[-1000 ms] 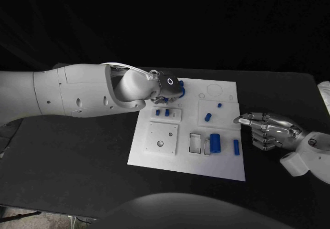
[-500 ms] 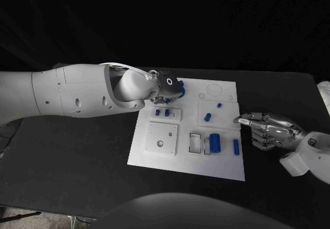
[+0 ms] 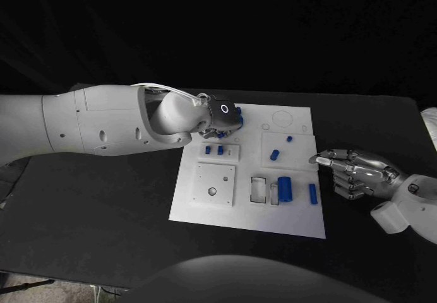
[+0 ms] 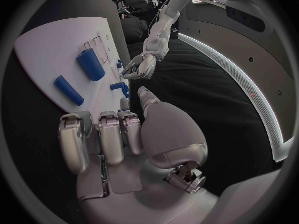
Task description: Assemble the parts on the task board
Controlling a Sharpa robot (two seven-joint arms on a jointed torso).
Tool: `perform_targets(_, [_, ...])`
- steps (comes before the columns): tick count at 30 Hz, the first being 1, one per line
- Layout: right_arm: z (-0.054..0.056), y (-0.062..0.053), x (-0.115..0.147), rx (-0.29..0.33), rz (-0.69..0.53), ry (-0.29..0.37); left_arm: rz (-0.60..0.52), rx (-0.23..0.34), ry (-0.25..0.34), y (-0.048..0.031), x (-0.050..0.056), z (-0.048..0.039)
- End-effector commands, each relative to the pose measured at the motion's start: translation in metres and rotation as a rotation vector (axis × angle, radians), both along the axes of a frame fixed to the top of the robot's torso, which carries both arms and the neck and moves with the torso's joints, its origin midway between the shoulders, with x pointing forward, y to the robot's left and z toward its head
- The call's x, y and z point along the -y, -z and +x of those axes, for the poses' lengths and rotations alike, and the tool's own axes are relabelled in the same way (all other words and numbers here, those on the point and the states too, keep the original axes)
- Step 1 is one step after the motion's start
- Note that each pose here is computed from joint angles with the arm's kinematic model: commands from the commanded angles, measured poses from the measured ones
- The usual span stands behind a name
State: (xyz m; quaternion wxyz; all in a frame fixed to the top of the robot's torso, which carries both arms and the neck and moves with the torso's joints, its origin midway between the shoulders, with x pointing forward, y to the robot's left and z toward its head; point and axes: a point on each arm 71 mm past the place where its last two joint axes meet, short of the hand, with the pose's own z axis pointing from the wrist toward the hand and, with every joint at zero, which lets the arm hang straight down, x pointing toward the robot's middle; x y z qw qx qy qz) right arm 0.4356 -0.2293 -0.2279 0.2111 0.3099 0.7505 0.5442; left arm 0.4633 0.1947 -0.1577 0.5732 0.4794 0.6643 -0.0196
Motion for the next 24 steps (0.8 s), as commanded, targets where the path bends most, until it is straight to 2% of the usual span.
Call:
perform_targets(1, [-0.0014, 0.0007, -0.0017, -0.008, 0.007, -0.021, -0.009, -0.044, 0.01, 0.005, -0.001, -0.0021])
perform_targets(24, [-0.0016, 0.0021, -0.0015, -0.018, 0.001, -0.026, -0.068, -0.038, 0.02, 0.0022, -0.0057, -0.0031])
